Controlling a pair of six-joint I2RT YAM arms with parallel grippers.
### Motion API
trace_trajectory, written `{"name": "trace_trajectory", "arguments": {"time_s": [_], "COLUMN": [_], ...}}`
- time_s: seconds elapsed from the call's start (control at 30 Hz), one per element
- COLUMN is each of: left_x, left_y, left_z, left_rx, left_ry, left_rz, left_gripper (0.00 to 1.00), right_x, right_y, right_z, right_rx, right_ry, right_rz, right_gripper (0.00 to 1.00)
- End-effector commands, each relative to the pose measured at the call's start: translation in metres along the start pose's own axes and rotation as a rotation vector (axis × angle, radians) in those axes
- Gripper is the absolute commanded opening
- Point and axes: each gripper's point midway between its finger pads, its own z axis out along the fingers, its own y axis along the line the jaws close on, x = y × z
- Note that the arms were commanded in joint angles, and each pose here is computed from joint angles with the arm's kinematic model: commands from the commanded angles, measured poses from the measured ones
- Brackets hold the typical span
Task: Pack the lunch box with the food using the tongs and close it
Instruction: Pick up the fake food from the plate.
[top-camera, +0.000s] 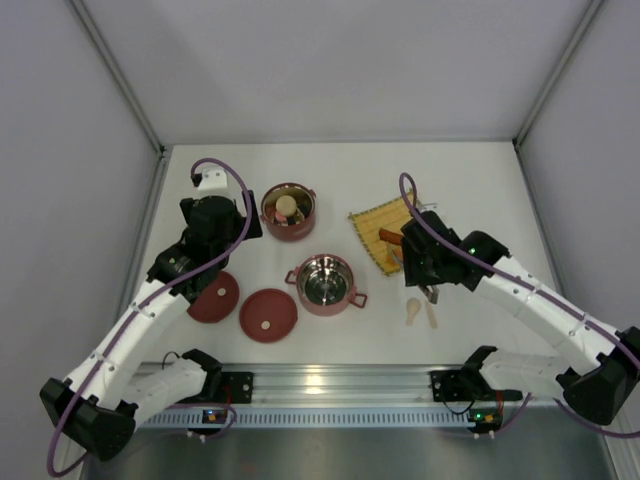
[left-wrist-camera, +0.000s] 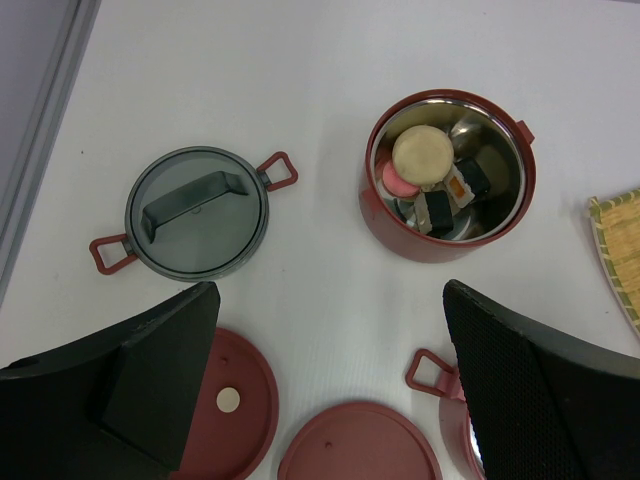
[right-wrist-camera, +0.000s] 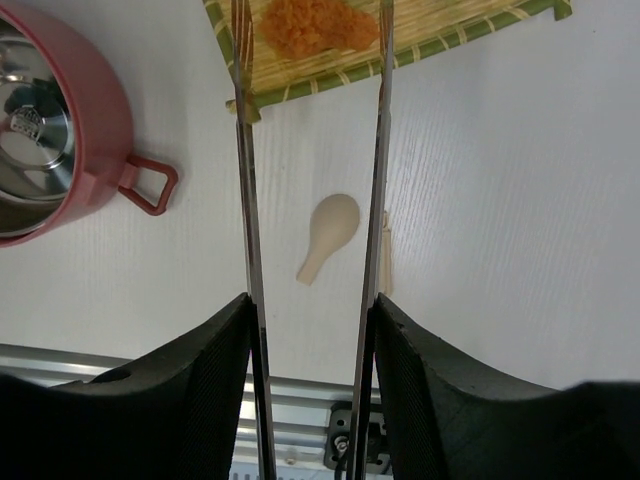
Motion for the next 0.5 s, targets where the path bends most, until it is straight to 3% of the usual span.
{"name": "trace_trajectory", "arguments": {"time_s": [0.0,0.47], "left_x": [-0.011,-0.011], "left_y": [-0.002,-0.001], "left_z": [-0.001,-0.001], "left_rx": [0.005,-0.001], "left_ry": [-0.028,-0.029], "left_rz": [-0.012,-0.008], "left_gripper": [0.99,0.99], "right_x": [0.000,0.004], "right_y": [-0.002,0.002], "right_z": [0.003,0.022], "right_rx": [0.002,-0.004], "right_ry": [0.008,0.058], "right_rz": [-0.023,-0.082], "right_gripper": [0.49,0.49]}}
